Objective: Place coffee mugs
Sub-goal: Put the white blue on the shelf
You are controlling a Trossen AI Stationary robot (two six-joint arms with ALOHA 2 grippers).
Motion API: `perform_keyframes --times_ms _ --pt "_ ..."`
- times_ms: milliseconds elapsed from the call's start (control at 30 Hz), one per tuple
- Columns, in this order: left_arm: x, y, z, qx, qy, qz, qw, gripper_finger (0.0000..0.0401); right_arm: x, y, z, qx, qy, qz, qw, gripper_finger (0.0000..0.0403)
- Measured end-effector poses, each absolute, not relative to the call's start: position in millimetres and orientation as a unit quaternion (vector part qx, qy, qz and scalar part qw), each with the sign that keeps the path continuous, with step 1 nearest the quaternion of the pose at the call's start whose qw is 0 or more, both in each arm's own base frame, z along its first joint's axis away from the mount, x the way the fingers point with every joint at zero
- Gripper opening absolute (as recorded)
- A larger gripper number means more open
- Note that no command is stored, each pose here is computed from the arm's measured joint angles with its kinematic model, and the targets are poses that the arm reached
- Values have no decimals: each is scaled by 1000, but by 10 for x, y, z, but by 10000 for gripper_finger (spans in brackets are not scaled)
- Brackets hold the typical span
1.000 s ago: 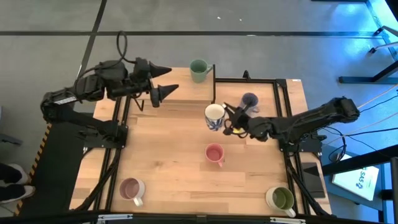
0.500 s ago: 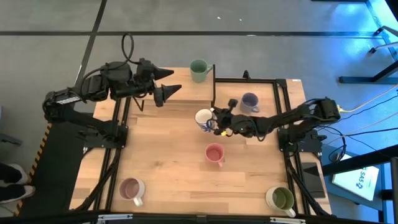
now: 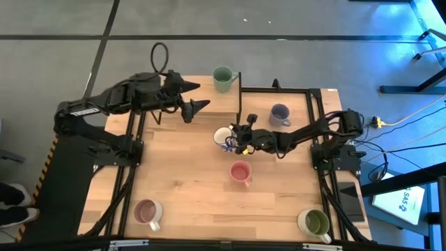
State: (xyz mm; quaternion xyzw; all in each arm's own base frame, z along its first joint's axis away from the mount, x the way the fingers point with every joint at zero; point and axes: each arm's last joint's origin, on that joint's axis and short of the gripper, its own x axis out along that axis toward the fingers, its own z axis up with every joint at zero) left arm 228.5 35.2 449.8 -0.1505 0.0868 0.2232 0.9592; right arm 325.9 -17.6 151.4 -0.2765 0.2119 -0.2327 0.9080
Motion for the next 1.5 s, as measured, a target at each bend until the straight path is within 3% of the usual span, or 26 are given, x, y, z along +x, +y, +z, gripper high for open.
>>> perform_keyframes --times_ms 733,867,1200,1333,1500 --pt "2434 351 4404 -151 109 216 958 394 3077 -181 1180 -266 228 -240 905 12" --pt "2444 336 4395 -163 116 189 961 394 3087 -163 1165 -268 232 -202 913 53" --pt "2431 305 4341 -148 150 174 962 394 3073 -136 1088 -246 263 -156 920 210" --pt "2484 260 4277 -128 182 139 965 394 3070 -123 1071 -226 266 -132 928 227" --pt "2657 195 4084 -110 249 78 959 394 3038 -115 1108 -225 278 -116 927 218"
